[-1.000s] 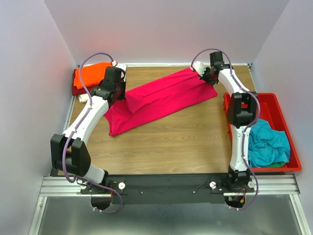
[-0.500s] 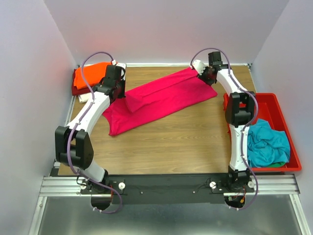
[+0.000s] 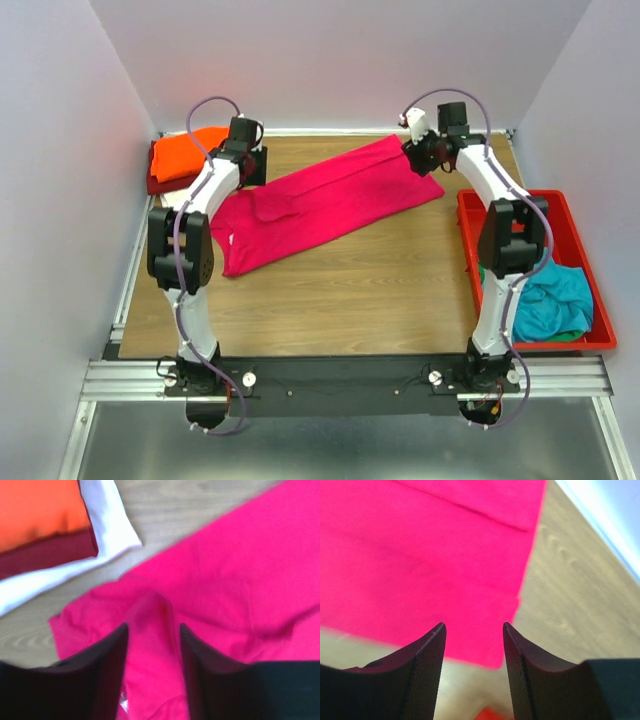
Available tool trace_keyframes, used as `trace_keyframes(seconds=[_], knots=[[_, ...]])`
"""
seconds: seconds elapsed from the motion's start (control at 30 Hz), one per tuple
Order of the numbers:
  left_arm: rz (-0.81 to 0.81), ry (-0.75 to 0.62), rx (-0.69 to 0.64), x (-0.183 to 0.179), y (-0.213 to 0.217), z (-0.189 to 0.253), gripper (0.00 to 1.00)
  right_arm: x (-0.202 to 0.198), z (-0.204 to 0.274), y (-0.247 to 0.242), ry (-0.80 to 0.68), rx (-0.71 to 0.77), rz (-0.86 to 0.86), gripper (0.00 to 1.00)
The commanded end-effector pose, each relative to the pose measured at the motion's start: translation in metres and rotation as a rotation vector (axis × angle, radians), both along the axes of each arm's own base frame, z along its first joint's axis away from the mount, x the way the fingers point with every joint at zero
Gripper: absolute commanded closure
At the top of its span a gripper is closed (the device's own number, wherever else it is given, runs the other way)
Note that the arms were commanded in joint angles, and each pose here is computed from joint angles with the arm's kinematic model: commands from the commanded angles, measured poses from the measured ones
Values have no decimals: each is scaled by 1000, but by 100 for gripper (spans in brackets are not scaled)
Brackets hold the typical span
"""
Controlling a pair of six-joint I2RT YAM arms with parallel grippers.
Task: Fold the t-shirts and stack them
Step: Fold the tshirt
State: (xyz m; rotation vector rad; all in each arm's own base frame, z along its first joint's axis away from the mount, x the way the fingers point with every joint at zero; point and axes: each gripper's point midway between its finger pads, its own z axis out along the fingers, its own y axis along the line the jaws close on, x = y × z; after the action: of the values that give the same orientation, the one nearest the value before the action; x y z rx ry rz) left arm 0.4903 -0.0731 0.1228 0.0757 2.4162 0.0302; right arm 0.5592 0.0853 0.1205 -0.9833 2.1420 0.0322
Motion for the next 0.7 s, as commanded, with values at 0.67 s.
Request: trace_keyframes(seconds=[0.67], knots=[[101, -324, -612, -197, -13, 61, 18, -166, -60, 219, -95, -314, 808, 28]])
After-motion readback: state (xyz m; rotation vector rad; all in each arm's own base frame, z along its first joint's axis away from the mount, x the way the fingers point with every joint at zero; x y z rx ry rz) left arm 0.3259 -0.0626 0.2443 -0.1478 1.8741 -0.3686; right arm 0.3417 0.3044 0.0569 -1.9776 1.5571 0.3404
